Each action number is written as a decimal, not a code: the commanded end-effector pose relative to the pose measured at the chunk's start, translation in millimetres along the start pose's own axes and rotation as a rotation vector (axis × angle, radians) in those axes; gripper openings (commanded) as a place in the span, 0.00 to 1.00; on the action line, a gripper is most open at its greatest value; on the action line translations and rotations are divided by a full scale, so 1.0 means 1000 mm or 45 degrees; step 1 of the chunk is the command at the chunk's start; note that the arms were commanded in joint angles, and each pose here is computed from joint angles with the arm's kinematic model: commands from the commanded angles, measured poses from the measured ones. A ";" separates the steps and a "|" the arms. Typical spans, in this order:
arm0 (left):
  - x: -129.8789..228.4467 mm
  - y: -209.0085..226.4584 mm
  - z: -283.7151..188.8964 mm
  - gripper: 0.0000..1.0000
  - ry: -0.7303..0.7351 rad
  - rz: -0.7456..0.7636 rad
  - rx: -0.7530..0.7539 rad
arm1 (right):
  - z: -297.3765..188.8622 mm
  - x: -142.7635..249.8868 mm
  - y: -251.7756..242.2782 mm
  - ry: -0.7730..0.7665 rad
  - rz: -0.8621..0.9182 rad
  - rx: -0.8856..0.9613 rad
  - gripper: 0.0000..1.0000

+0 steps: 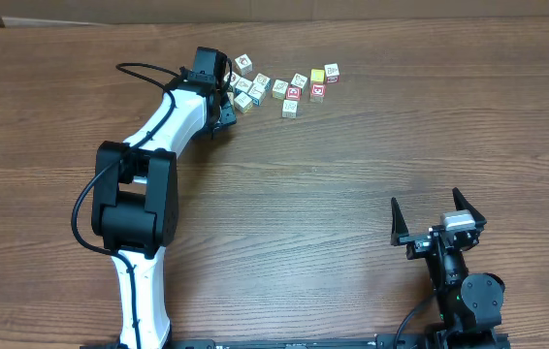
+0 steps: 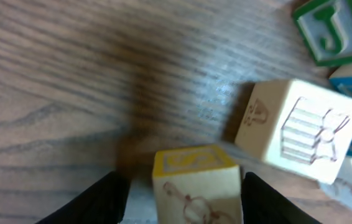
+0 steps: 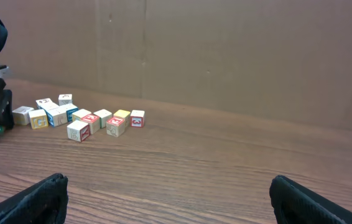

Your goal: Form a horizontal line

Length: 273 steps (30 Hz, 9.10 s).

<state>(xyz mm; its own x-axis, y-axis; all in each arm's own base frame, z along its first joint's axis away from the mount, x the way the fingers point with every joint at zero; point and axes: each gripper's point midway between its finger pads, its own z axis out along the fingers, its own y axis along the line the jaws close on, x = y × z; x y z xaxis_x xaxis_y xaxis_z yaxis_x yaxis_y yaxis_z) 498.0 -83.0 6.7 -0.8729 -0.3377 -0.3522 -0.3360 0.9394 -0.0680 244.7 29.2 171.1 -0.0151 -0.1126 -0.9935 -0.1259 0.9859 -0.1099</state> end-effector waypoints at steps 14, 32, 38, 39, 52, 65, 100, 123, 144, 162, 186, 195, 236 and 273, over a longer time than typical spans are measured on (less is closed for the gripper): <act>-0.005 -0.005 -0.003 0.56 -0.004 0.029 -0.002 | 0.000 0.001 0.002 -0.008 -0.001 -0.012 1.00; -0.008 -0.006 -0.008 0.47 -0.002 0.042 -0.004 | 0.000 0.001 0.002 -0.008 -0.001 -0.011 1.00; -0.008 -0.007 -0.008 0.33 -0.005 0.087 -0.002 | 0.000 0.001 0.002 -0.008 -0.001 -0.012 1.00; -0.008 -0.007 -0.008 0.33 -0.004 0.095 -0.002 | 0.000 0.001 0.002 -0.008 -0.001 -0.011 1.00; -0.008 -0.018 -0.012 0.38 0.018 0.189 0.076 | 0.000 0.001 0.002 -0.008 -0.001 -0.012 1.00; -0.012 -0.014 -0.012 0.47 -0.003 0.200 0.042 | 0.000 0.001 0.002 -0.008 -0.001 -0.012 1.00; -0.008 -0.005 -0.003 0.39 -0.003 0.203 -0.010 | 0.000 0.001 0.002 -0.008 -0.001 -0.012 1.00; -0.011 -0.006 -0.013 0.28 -0.013 0.202 -0.004 | 0.000 0.001 0.002 -0.008 -0.001 -0.012 1.00; -0.005 0.011 -0.147 0.26 -0.030 0.174 0.026 | 0.000 0.001 0.002 -0.008 -0.001 -0.012 1.00; 0.063 -0.050 -0.154 0.28 0.050 0.230 0.037 | 0.000 0.001 0.002 -0.008 -0.001 -0.012 1.00; 0.100 -0.072 -0.110 0.19 -0.033 0.192 0.055 | 0.000 0.001 0.002 -0.008 -0.001 -0.012 1.00; 0.098 -0.075 -0.108 0.18 -0.049 0.186 0.073 | 0.000 0.001 0.002 -0.008 -0.001 -0.012 1.00; 0.119 -0.071 -0.057 0.09 -0.032 0.195 0.056 | 0.000 0.001 0.002 -0.008 -0.001 -0.012 1.00; 0.117 -0.068 -0.057 0.10 -0.052 0.252 0.033 | 0.000 0.001 0.002 -0.008 -0.001 -0.012 1.00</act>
<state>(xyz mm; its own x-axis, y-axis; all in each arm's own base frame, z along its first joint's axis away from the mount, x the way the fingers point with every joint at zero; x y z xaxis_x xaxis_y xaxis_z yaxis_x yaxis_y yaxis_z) 398.7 -193.1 28.2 -0.9032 -0.1707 -0.3937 -0.1647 0.9851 -0.0493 244.7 29.1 171.2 -0.0149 -0.1122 -0.9936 -0.1255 0.9860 -0.1095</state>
